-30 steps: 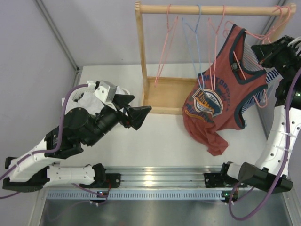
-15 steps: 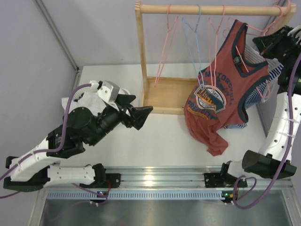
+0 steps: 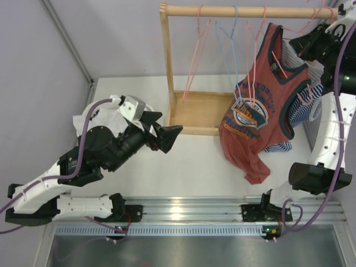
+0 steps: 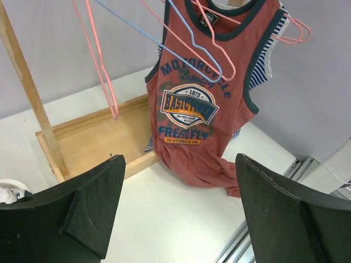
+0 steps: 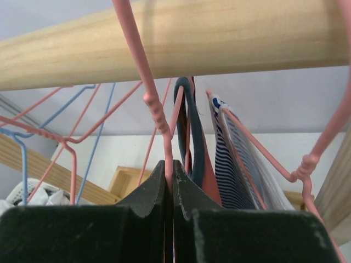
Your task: Place the tank top on the hanger
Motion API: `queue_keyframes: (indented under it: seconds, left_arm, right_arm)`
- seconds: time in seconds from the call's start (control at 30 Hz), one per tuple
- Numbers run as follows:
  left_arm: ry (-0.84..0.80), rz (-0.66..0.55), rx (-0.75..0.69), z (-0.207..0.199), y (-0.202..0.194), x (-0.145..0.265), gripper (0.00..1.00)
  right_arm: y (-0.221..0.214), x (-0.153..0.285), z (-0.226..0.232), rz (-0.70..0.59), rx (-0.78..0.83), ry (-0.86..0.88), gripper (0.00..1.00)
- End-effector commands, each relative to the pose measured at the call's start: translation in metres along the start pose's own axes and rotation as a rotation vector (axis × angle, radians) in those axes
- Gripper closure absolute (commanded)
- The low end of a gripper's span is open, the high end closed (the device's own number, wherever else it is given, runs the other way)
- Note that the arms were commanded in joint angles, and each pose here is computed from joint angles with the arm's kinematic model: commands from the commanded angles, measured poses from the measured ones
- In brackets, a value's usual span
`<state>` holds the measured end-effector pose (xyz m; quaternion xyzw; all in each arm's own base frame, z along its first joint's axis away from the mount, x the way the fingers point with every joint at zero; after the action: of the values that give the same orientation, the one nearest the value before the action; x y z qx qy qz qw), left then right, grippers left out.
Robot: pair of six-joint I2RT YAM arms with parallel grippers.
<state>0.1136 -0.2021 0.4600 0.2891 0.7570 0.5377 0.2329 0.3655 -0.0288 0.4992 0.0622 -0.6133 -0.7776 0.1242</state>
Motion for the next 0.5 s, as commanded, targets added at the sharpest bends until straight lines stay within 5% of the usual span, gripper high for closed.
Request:
queue_keyframes:
  seconds: [0.0,0.47]
  left_arm:
    - [-0.005,-0.064,0.018,-0.004,0.019,0.0,0.14]
    - [0.006,-0.047,0.017,-0.006,0.012,-0.008,0.13]
  right_arm:
    - [0.02,-0.001,0.008,-0.063,0.068,0.01,1.0]
    - [-0.01,-0.001,0.001,0.011,0.072,-0.028,1.0]
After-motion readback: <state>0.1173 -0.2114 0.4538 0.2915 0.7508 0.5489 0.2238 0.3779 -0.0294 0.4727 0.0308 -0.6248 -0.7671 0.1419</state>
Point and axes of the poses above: each gripper's point midway between its finger pads, its own x axis back along the fingers, its own z axis along the line the jaws close on, y = z × x, the point moved 6 cm from there along x, back along the fingers, and after that the axes turned 6 degrees about x, right-handed, at the moved point
